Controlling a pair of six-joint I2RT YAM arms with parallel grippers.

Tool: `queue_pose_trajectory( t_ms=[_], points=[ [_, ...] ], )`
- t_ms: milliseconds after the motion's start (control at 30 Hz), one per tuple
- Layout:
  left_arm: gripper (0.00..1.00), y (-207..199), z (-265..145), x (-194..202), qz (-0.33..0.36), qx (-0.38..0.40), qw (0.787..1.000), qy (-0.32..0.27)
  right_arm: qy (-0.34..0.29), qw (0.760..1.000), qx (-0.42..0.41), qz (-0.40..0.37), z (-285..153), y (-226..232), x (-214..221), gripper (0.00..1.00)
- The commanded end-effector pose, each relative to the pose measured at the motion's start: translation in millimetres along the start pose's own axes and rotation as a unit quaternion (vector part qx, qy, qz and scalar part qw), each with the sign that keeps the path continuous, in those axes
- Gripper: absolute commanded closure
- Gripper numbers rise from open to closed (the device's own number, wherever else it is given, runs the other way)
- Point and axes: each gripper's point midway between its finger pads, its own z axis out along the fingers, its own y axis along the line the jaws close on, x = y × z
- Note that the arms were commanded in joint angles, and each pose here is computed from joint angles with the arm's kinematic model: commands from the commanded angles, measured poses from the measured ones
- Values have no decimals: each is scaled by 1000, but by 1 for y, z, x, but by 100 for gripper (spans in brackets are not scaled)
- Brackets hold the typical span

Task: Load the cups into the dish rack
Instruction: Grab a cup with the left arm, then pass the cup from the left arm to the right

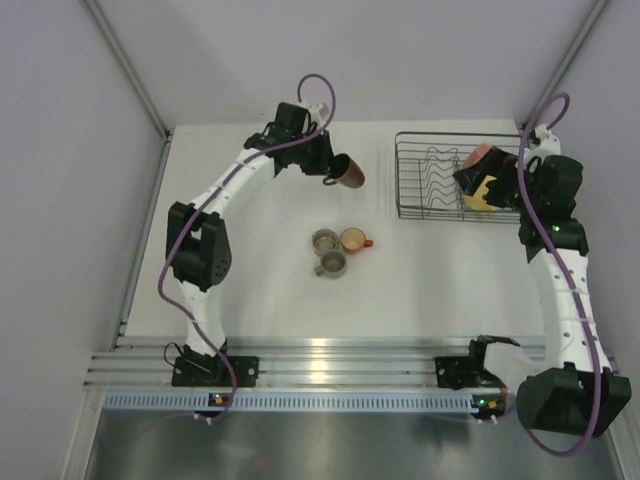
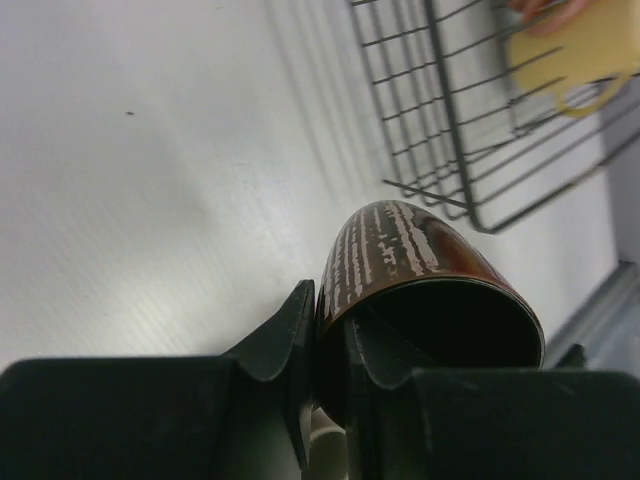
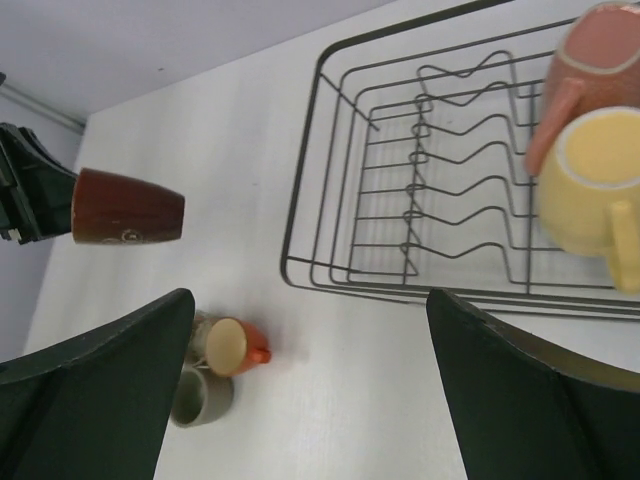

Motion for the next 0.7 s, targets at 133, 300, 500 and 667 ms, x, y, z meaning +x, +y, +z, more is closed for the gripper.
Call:
queue_pose_trajectory(
  t_ms=[133, 300, 500, 667],
  points=[
    [100, -136, -100, -47, -51, 321, 943, -73, -60, 969, -238, 30, -6, 89, -31, 0],
    [100, -166, -120, -39, -127, 389, 912, -36, -67, 949, -309, 2, -14, 130, -47, 1],
    [100, -195, -140, -35, -163, 436, 885, -24, -65, 925, -374, -6, -20, 173, -48, 1],
    [100, -207, -148, -37, -177, 448, 876, -26, -57, 918, -393, -4, -17, 191, -42, 1]
  ],
)
